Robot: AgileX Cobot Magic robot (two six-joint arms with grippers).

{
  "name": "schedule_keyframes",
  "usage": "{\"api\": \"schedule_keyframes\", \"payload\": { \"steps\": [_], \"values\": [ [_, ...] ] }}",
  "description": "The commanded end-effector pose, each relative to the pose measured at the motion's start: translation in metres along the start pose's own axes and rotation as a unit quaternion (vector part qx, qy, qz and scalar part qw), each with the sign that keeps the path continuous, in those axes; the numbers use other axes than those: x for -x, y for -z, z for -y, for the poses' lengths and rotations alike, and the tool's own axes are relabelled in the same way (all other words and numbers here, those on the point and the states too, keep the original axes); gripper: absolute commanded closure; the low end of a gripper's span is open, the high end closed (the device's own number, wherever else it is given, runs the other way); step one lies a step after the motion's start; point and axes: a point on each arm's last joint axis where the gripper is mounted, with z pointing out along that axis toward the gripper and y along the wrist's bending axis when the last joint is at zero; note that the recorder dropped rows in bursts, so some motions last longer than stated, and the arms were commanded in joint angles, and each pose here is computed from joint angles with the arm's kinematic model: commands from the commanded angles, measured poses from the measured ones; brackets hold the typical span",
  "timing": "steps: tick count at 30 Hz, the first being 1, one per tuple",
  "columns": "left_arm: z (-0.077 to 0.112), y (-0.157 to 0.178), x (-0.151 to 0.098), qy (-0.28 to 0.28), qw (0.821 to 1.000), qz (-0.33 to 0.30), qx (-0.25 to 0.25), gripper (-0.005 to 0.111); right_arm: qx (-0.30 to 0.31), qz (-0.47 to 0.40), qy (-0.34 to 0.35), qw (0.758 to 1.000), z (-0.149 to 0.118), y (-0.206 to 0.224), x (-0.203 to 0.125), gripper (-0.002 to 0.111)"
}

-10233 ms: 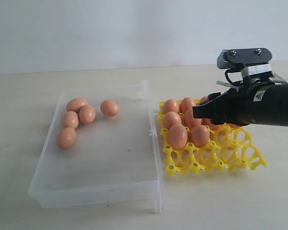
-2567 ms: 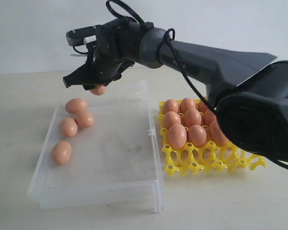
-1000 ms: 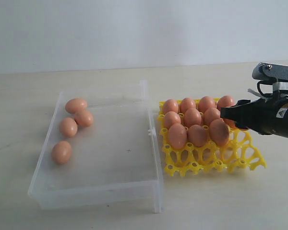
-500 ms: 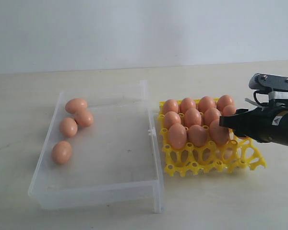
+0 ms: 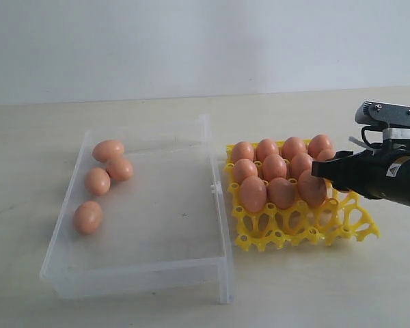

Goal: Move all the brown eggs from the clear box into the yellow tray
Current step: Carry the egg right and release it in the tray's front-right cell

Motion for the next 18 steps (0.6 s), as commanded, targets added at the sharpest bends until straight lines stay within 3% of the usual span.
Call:
{"api": "schedule_keyframes", "payload": {
  "steps": [1, 7, 14, 18],
  "values": [
    [0.0, 0.001, 0.002, 0.0, 1.0, 0.01, -0.001, 0.107, 0.0, 0.013, 0.003, 1.0, 0.001, 0.0, 0.002, 0.073],
    [0.0, 0.001, 0.002, 0.0, 1.0, 0.01, -0.001, 0.107, 0.0, 0.013, 0.002, 1.0, 0.001, 0.0, 0.002, 0.048],
    [0.0, 0.001, 0.002, 0.0, 1.0, 0.01, -0.001, 0.107, 0.001, 0.015, -0.005, 1.0, 0.001, 0.004, 0.005, 0.045],
    [0.0, 0.001, 0.002, 0.0, 1.0, 0.01, -0.001, 0.107, 0.009, 0.033, -0.025, 0.999, -0.004, 0.018, 0.024, 0.045]
  ]
}}
